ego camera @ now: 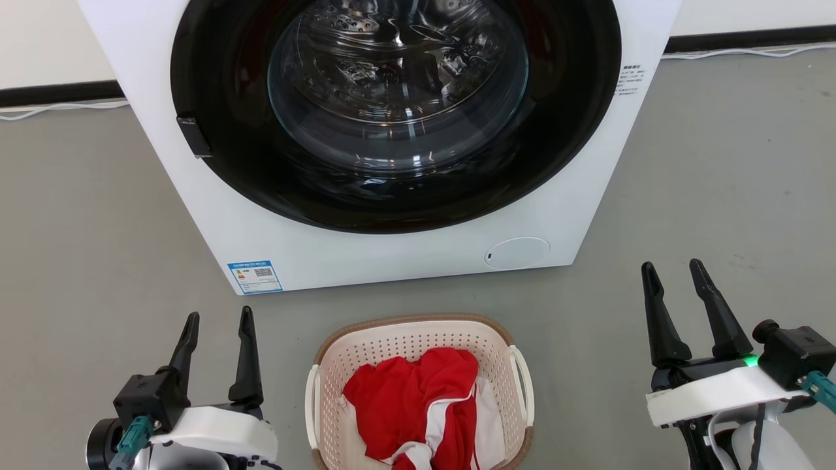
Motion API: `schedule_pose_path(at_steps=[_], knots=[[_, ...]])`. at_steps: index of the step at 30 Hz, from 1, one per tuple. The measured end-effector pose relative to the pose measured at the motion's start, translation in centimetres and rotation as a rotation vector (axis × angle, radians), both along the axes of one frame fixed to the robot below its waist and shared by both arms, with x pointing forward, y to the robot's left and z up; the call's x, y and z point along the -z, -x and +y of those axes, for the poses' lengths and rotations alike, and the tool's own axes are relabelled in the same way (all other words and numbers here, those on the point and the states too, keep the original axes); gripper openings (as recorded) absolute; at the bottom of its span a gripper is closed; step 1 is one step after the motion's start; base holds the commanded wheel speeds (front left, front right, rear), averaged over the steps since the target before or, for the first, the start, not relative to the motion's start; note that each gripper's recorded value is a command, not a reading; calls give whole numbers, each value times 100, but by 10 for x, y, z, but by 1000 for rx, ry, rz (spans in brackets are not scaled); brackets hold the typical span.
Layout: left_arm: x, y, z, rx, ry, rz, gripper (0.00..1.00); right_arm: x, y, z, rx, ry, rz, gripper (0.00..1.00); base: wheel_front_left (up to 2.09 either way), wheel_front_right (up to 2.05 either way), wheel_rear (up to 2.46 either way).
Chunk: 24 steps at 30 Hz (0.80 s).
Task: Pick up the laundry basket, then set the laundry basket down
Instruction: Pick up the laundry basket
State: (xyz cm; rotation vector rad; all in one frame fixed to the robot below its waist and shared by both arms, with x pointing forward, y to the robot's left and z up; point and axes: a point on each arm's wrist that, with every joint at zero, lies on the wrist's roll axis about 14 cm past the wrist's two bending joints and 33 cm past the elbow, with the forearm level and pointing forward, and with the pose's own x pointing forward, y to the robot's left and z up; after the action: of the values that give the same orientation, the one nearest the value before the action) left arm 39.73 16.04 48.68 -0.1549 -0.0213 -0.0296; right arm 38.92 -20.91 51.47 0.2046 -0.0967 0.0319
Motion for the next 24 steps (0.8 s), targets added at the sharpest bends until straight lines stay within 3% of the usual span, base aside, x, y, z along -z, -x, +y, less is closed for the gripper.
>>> schedule_pose_path(at_steps=[16, 24], knots=[[22, -8, -6, 14, 11, 60, 100, 19, -6, 0, 1, 0, 54, 100, 0, 0, 0], [44, -37, -19, 46, 17, 109, 100, 43, -32, 6, -25, -2, 113, 100, 0, 0, 0]])
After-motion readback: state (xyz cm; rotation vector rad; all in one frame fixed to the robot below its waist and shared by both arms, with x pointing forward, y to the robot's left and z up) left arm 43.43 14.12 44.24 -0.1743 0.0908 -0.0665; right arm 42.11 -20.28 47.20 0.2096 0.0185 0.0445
